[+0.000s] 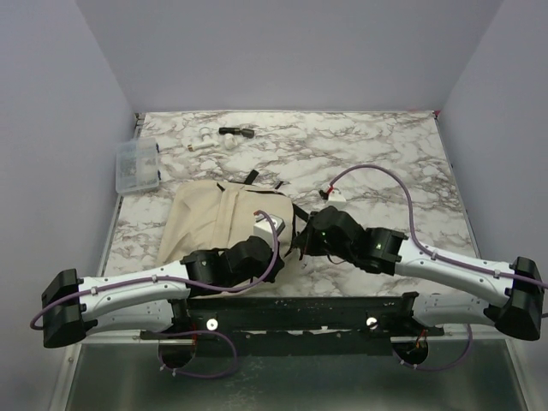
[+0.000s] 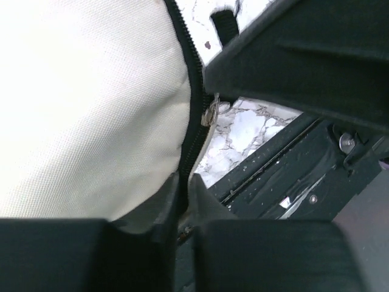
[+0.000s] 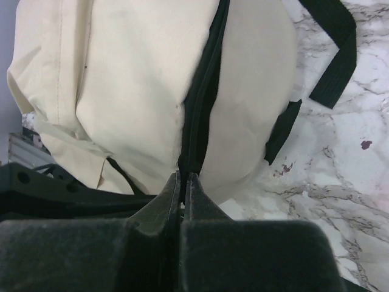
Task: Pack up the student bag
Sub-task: Zip the student bag at the center of the board.
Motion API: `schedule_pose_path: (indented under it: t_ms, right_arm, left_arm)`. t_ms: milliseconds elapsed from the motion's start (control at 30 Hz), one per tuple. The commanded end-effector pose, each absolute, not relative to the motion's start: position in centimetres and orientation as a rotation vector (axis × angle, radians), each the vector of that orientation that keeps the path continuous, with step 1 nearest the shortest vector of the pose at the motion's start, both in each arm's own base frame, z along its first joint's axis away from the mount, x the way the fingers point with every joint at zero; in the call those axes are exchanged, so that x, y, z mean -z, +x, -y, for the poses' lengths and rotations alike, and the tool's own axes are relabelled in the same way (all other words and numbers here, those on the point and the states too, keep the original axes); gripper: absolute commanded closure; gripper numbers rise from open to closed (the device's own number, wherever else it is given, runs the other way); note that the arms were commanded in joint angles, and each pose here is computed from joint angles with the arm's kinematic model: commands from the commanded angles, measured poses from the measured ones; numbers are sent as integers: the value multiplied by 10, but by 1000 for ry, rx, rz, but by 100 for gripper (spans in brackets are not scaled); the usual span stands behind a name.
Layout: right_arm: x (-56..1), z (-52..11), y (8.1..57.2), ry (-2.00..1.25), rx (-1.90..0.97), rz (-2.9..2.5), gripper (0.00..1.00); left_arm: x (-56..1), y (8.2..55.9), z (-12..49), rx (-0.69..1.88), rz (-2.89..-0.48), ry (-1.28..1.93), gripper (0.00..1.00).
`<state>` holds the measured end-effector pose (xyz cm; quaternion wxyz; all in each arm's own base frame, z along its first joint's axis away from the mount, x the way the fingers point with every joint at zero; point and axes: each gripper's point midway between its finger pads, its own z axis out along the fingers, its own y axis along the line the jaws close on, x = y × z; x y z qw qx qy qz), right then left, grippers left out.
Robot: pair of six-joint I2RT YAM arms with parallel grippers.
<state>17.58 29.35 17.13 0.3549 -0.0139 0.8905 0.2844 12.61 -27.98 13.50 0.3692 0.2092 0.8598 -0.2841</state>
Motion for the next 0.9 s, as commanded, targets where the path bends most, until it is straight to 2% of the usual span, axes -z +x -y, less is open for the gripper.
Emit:
schedule_pose_path:
  t_ms: [0, 33, 333, 467, 600, 633, 667, 733, 767, 833, 867]
  right_arm:
    - [-201, -290, 210, 14, -752, -2225, 100]
    - [-202, -287, 220, 13, -744, -2214, 99]
    - [-196, -275, 319, -21, -740, -2188, 100]
    - [-193, -293, 320, -122, -814, -2189, 100]
    - [-190, -302, 296, -214, -938, -2193, 100]
    - [-187, -302, 290, -227, -958, -2203, 100]
    - [-185, -301, 283, -237, -979, -2213, 100]
    - [-181, -299, 270, -245, -1009, -2225, 100]
    - [-179, -298, 265, -246, -1021, -2229, 100]
    - [-178, -295, 257, -245, -1035, -2237, 100]
    - [-178, -294, 255, -242, -1038, -2242, 100]
  left_arm:
    - [-103, 120, 261, 639, -2302, 497, 97]
    - [-99, 117, 260, 644, -2317, 503, 100]
    - [-87, 81, 256, 748, -2393, 527, 100]
    - [-78, 61, 252, 802, -2462, 540, 100]
    - [-80, 43, 253, 880, -2509, 593, 100]
    - [-85, 42, 255, 903, -2500, 603, 93]
    - [-93, 42, 259, 928, -2479, 612, 79]
    - [-114, 50, 265, 948, -2417, 600, 46]
    - [-128, 56, 268, 950, -2375, 582, 34]
    - [-152, 73, 274, 927, -2310, 540, 21]
    - [-161, 82, 275, 901, -2287, 516, 18]
